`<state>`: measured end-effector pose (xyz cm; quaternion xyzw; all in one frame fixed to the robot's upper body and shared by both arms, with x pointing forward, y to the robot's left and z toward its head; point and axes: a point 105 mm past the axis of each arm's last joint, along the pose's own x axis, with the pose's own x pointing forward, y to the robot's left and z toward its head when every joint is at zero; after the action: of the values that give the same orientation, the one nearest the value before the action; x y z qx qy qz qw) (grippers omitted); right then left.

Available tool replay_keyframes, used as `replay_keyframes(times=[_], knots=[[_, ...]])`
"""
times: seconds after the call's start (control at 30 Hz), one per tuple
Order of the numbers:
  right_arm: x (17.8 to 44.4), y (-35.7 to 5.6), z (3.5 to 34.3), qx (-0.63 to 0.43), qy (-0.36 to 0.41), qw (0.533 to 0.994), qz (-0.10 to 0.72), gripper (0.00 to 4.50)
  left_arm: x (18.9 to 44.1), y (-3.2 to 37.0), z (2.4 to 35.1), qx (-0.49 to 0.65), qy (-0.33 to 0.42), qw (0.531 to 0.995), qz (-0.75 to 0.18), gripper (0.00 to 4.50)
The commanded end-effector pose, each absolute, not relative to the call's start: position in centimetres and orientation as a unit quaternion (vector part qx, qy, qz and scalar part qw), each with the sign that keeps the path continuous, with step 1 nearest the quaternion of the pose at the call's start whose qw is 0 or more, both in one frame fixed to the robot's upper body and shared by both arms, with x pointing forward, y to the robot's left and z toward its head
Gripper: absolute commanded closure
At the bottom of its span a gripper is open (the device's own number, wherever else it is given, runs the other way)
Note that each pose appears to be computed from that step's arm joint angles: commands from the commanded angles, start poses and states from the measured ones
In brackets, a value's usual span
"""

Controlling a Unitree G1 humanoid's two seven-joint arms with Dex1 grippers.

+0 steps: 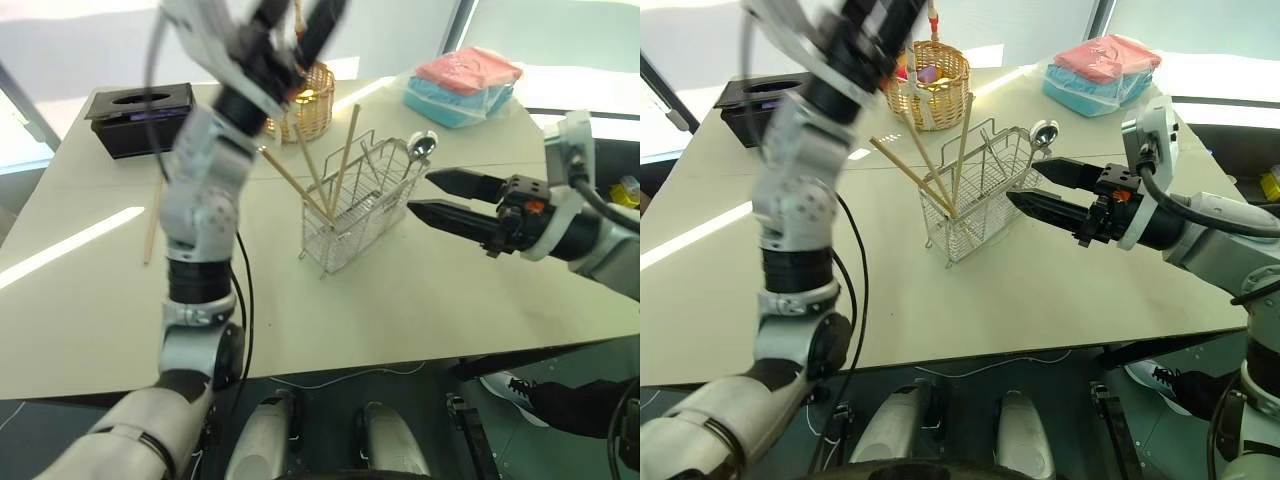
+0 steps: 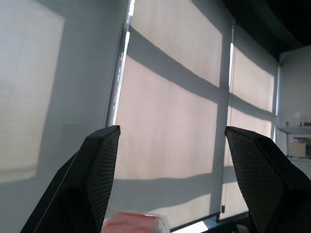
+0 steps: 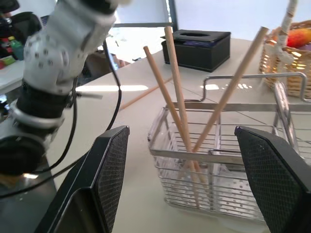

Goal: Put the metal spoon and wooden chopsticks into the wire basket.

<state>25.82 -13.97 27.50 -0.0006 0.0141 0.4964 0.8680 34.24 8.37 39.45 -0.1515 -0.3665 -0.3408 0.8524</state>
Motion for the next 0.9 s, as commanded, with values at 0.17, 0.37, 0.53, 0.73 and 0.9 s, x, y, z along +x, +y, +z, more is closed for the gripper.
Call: replay_keyframes(times=[0.17, 0.37, 0.53, 0.73, 0.9], knots=[[23.4, -11.7, 28.2, -0.039, 0.029, 0.825, 0.563, 0.93, 37.4, 18.3, 38.3, -0.060, -0.244, 0.963, -0.102, 0.88], [22.7, -11.1, 27.8, -0.044, 0.049, 0.805, 0.590, 0.93, 37.4, 25.7, 31.9, 0.029, -0.081, 0.995, 0.049, 0.88], [23.0, -10.9, 27.6, -0.045, 0.051, 0.800, 0.596, 0.93, 36.7, 29.7, 26.4, 0.065, 0.033, 0.991, 0.114, 0.88], [23.7, -10.8, 27.7, -0.045, 0.046, 0.802, 0.593, 0.93, 37.1, 31.2, 21.7, 0.081, 0.109, 0.981, 0.136, 0.88], [24.0, -10.7, 27.8, -0.044, 0.037, 0.810, 0.584, 0.93, 37.4, 31.2, 18.8, 0.089, 0.159, 0.972, 0.147, 0.88]])
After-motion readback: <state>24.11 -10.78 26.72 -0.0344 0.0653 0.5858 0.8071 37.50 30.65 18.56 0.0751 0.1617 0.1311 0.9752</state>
